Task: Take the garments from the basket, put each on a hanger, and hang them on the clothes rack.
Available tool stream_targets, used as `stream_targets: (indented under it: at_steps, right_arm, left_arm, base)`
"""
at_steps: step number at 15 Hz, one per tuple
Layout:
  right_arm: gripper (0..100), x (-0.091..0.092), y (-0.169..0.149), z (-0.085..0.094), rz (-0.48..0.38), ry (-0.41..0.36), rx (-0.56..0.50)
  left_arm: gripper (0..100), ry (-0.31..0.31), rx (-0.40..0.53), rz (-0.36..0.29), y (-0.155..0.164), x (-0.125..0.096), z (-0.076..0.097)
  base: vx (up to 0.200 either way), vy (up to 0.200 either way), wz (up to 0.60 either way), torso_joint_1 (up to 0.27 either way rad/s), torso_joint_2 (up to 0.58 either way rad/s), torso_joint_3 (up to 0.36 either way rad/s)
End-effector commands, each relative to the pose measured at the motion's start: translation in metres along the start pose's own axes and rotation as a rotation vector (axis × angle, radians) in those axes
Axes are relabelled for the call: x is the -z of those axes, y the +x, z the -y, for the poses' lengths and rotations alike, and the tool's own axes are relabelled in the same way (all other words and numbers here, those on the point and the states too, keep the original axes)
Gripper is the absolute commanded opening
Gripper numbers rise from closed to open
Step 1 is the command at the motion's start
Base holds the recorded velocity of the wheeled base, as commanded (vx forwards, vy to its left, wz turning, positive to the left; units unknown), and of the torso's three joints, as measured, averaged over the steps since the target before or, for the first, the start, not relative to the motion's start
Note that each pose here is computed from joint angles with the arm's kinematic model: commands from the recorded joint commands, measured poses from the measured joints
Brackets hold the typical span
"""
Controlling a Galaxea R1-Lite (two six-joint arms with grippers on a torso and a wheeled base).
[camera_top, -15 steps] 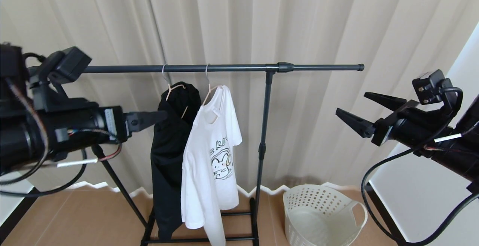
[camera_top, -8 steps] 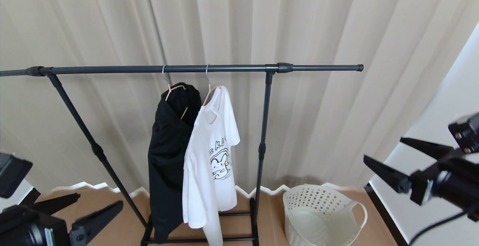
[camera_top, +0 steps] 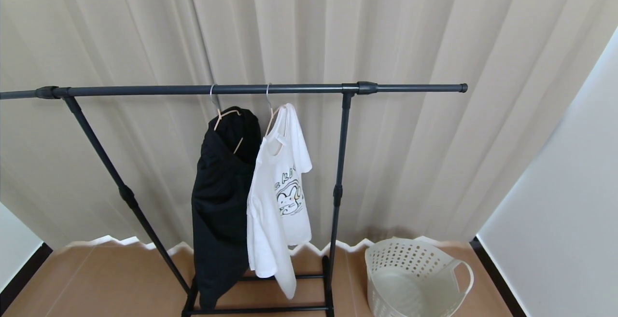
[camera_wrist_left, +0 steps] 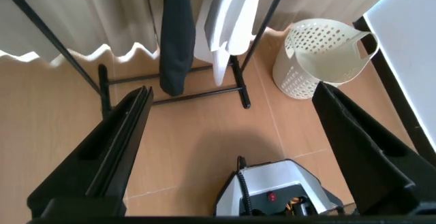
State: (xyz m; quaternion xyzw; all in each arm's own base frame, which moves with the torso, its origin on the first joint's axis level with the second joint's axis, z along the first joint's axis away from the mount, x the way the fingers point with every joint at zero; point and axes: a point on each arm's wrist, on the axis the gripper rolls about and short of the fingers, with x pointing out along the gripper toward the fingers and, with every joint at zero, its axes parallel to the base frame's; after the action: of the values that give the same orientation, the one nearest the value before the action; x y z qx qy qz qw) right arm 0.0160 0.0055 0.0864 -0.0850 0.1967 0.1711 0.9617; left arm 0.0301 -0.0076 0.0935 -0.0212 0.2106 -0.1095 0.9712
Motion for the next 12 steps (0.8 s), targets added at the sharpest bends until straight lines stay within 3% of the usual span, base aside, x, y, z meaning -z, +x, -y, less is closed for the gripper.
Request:
stream_targets:
  at_steps: [1,3,4,9,11,12]
  right_arm:
    - [100,0.015,-0.016,-0.002,0.128,0.021,0.064]
    - [100,0.015,-0.017,-0.002,0.144,0.030,0.093]
    - [100,0.017,-0.021,-0.003,0.186,0.044,0.147]
    - [100,0.021,-0.027,-0.007,0.270,0.069,0.282]
    - [100,0.022,-0.028,-0.008,0.294,0.076,0.326]
    - [100,0.023,-0.031,-0.009,0.329,0.075,0.350]
  left_arm:
    - [100,-0.002,-0.016,0.062,-0.009,0.008,-0.001]
    - [100,0.010,-0.076,0.072,-0.011,0.012,-0.003]
    - [100,0.044,-0.142,0.090,-0.014,0.015,-0.005]
    - [100,0.049,-0.380,0.157,-0.021,0.017,-0.006]
    - [100,0.045,-0.412,0.268,-0.030,0.021,-0.004]
    - [100,0.054,-0.417,0.400,-0.039,0.026,-0.001]
  base:
    - [0.000,0.000,0.00,0.000,0.00,0.000]
    - [0.000,0.000,0.00,0.000,0.00,0.000]
    - [0.000,0.000,0.00,0.000,0.00,0.000]
    - [0.000,0.000,0.00,0.000,0.00,0.000]
    - [0.000,0.000,0.00,0.000,0.00,0.000]
    - [0.000,0.000,0.00,0.000,0.00,0.000]
